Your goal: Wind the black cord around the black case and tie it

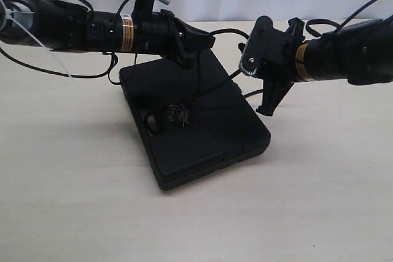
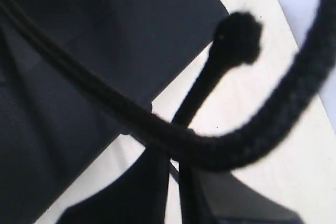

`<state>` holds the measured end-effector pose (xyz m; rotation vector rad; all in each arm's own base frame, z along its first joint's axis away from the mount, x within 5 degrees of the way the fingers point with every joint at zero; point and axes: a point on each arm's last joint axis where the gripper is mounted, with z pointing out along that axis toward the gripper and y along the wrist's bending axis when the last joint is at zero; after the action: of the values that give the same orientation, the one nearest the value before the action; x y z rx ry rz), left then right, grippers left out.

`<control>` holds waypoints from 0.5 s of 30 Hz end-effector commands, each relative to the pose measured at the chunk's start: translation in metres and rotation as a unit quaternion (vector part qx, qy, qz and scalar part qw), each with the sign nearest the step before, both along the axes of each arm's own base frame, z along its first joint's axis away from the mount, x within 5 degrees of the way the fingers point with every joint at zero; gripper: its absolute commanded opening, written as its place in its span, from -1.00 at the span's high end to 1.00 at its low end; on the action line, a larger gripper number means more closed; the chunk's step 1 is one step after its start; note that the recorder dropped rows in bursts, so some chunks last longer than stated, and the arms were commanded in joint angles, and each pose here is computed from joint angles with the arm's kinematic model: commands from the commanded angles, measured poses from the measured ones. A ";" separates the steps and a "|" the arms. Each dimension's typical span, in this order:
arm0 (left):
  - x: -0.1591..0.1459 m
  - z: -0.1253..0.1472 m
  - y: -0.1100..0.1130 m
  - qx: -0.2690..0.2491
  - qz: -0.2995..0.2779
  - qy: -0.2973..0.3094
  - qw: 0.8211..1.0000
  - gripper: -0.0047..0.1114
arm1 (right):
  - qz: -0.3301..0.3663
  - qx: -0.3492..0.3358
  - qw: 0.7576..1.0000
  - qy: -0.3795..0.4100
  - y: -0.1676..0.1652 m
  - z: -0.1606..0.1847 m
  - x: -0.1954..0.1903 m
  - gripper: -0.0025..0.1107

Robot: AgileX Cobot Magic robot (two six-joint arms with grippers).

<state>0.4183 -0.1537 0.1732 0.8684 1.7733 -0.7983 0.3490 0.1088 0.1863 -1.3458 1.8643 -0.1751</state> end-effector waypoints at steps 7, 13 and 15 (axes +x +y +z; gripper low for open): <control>0.009 -0.011 0.005 0.029 0.051 0.004 0.998 0.92 | 0.070 0.028 0.997 -0.015 0.008 0.023 -0.019 0.88; 0.003 -0.007 -0.001 0.007 0.001 -0.004 1.000 0.92 | 0.055 0.040 0.998 -0.012 0.007 0.026 -0.022 0.88; 0.002 -0.006 -0.002 0.000 -0.003 -0.002 1.000 0.92 | 0.019 0.013 0.999 -0.022 -0.001 0.023 -0.020 0.88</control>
<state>0.4208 -0.1533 0.1630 0.8696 1.7924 -0.7713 0.3280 0.1140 0.2112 -1.3878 1.7546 -0.0839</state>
